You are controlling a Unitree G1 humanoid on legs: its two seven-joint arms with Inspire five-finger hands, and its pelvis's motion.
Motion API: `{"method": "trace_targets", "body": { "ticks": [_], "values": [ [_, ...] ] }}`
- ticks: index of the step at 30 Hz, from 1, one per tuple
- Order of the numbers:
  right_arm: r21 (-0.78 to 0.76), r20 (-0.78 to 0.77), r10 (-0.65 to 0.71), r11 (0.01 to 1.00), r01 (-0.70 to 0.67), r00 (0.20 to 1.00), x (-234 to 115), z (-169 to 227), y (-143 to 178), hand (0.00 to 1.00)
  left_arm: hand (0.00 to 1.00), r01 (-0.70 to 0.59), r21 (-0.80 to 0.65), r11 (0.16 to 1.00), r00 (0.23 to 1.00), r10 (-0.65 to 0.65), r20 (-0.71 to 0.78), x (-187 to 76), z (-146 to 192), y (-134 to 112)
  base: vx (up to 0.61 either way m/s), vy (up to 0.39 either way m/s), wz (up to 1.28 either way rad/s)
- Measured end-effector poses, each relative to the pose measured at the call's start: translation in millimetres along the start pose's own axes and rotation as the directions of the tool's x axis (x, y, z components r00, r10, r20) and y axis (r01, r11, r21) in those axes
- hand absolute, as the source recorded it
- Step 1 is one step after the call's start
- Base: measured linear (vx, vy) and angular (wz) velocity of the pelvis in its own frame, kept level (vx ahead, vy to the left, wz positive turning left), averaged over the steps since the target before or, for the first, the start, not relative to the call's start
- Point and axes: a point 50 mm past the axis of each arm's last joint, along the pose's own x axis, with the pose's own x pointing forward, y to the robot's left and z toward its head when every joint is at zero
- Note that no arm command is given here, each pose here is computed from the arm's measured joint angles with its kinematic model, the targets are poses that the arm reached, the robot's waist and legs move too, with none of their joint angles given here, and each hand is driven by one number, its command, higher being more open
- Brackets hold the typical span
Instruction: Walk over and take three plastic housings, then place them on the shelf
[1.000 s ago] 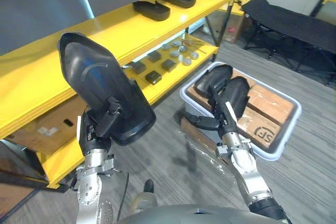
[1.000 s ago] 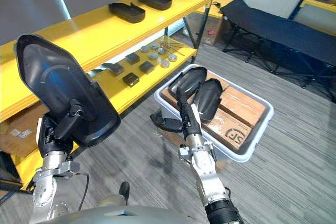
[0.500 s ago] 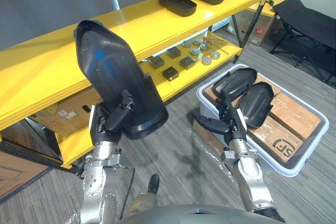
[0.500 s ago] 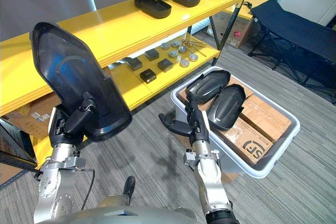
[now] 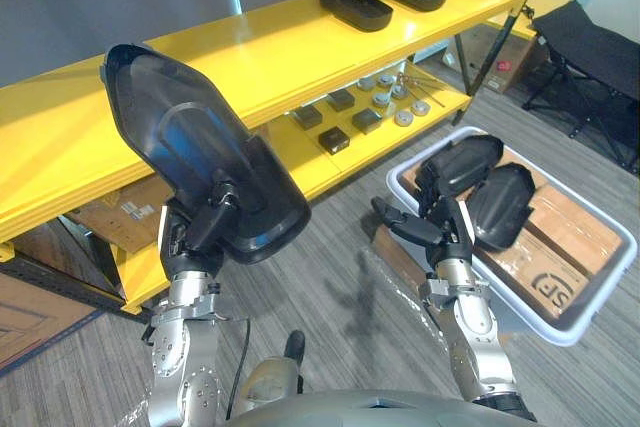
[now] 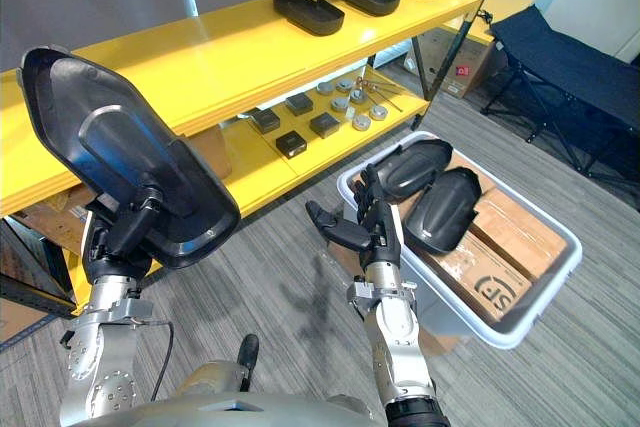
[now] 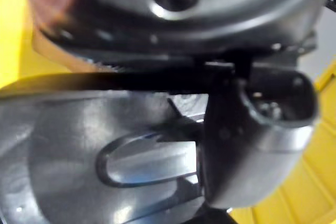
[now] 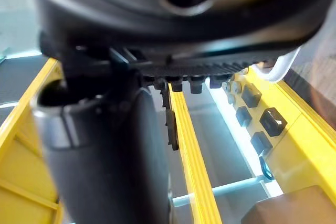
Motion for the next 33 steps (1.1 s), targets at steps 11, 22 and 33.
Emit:
{"method": "trace_targets", "body": {
  "ticks": [11, 22, 33],
  "values": [
    [0.019, 0.173, 0.057, 0.998, -0.061, 0.983, -25, 39, 2, 1.00, 0.00, 0.102, -0.108, 0.989, 0.995, -0.099, 0.030, 9, -3, -25, 0.19, -0.016, 0.32],
    [-0.028, 0.307, -0.018, 0.999, 0.028, 0.952, -37, 71, -20, 1.00, 0.00, 0.089, -0.175, 0.981, 0.995, -0.095, -0.030, -1, -17, -33, 0.31, -0.241, 0.82],
    [-0.028, 0.409, -0.083, 0.994, 0.103, 0.909, -30, 87, -35, 1.00, 0.00, 0.212, -0.022, 0.977, 0.974, -0.213, -0.076, 6, -26, -48, 0.21, 0.148, 0.18]
  ]
}}
